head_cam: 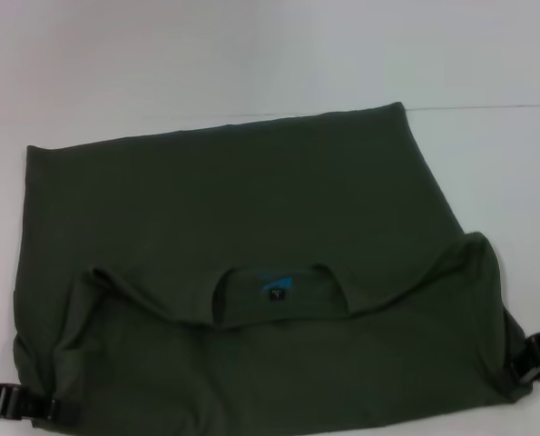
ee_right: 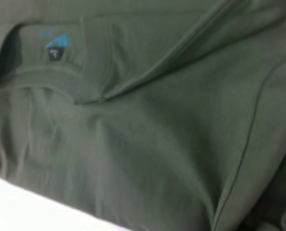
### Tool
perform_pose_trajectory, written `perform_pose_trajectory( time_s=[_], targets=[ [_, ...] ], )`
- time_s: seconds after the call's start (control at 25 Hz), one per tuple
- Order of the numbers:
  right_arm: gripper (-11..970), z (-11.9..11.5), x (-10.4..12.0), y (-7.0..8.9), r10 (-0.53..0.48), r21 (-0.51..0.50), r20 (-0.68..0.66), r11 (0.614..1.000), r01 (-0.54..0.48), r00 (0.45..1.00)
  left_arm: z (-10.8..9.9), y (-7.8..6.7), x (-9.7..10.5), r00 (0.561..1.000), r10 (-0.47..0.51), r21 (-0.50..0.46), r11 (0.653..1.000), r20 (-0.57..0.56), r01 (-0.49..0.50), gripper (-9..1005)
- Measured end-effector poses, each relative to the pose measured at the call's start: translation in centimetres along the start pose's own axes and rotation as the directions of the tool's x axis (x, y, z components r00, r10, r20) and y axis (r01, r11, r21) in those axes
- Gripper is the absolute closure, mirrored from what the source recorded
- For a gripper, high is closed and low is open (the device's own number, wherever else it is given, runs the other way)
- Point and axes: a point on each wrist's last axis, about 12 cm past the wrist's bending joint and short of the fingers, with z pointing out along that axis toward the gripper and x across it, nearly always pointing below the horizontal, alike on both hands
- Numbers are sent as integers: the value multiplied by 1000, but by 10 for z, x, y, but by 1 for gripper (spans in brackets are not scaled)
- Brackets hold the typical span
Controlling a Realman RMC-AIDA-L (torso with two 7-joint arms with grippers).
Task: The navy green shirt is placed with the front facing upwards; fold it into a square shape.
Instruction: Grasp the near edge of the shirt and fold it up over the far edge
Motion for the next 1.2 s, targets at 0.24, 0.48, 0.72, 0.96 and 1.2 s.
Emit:
perform_pose_trajectory(
  time_s=[0.24,0.48,0.72,0.96,1.2],
  targets=[
    [928,6,7,4,-24,-41,-44,999,22,999,-4,1,-3,1000,-2,-8,1000,22,2,943],
    [928,10,12,4,-27,-57,-53,998,24,998,-6,2,-5,999,1,-13,1000,42,-1,943],
    [927,5,11,1,-17,-75,-9,997,17,1000,-8,3,-8,998,8,-22,1000,63,-7,943],
    [927,-1,12,-4,3,-104,59,995,3,998,-12,4,-11,996,12,-29,1000,85,-10,943],
    [927,-11,11,-9,41,-143,147,990,-20,988,-15,4,-14,994,14,-32,999,106,-10,942]
  ],
)
